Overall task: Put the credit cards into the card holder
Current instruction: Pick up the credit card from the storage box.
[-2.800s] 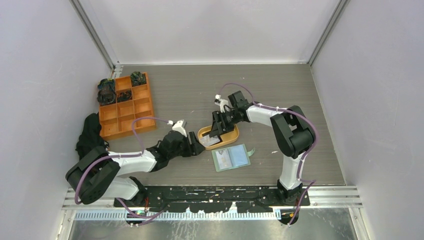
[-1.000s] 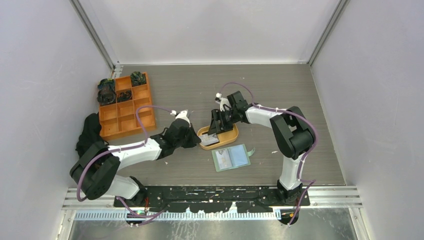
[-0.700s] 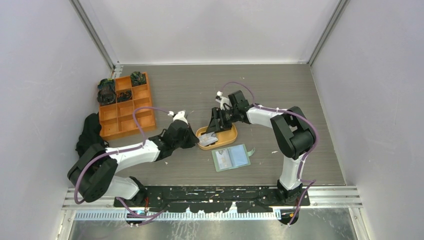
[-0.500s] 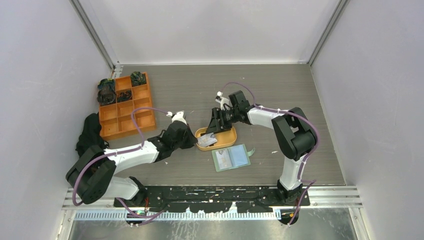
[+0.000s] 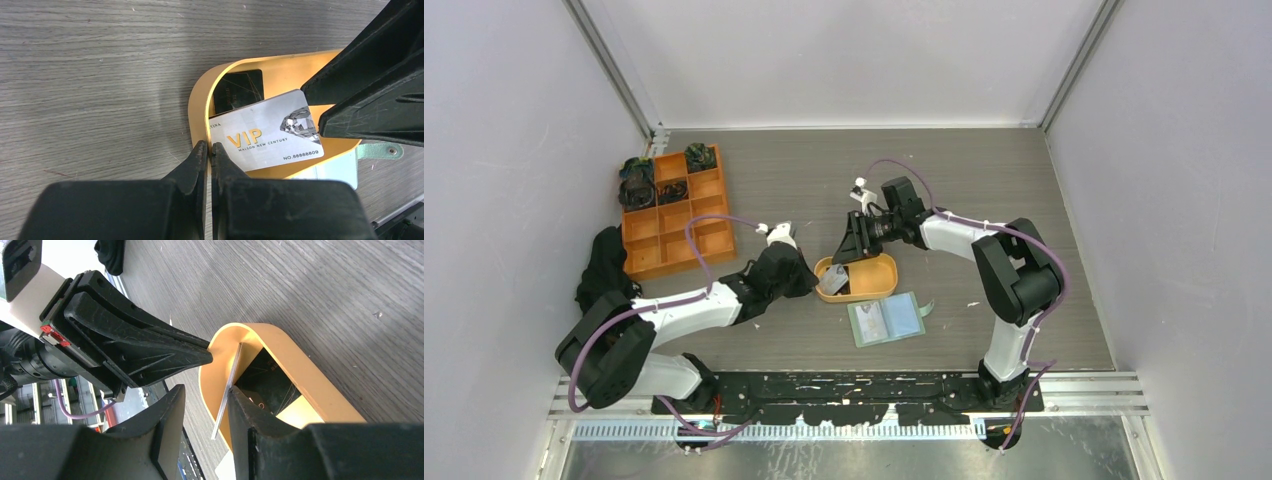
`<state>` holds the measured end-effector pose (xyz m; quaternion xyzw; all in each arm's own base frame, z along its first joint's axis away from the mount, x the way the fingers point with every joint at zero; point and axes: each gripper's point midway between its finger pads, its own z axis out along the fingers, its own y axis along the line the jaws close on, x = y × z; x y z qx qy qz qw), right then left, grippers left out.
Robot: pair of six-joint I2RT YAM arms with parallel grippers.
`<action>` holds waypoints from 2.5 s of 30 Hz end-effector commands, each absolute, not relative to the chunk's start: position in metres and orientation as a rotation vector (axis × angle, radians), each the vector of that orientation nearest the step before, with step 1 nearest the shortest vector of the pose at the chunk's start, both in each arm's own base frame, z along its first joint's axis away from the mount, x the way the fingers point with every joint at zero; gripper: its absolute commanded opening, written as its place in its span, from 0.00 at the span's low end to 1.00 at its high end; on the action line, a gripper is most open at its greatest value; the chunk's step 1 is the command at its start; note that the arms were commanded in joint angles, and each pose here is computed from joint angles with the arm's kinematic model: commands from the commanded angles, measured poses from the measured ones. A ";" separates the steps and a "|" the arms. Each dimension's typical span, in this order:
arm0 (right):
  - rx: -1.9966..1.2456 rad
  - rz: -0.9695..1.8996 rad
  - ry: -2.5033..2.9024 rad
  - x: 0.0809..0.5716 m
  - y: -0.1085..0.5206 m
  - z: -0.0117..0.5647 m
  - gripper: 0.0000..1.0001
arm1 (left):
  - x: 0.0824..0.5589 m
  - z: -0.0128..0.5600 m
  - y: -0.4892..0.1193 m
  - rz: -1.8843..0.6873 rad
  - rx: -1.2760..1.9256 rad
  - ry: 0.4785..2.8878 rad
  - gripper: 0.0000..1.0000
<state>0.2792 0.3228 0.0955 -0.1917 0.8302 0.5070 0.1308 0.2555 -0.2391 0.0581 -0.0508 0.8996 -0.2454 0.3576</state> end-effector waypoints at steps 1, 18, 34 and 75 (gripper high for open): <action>-0.615 1.493 2.433 0.265 0.328 0.099 0.41 | 0.270 0.087 -0.256 -0.719 -0.140 2.214 0.00; -0.601 1.335 2.565 0.265 0.325 0.071 0.32 | 0.275 0.091 -0.256 -0.715 -0.174 2.202 0.00; -0.454 1.380 2.665 0.273 0.325 0.059 0.33 | 0.291 0.092 -0.256 -0.680 -0.298 2.180 0.00; -0.371 1.220 2.610 0.316 0.251 0.088 0.03 | 0.289 0.099 -0.262 -0.732 -0.255 2.168 0.07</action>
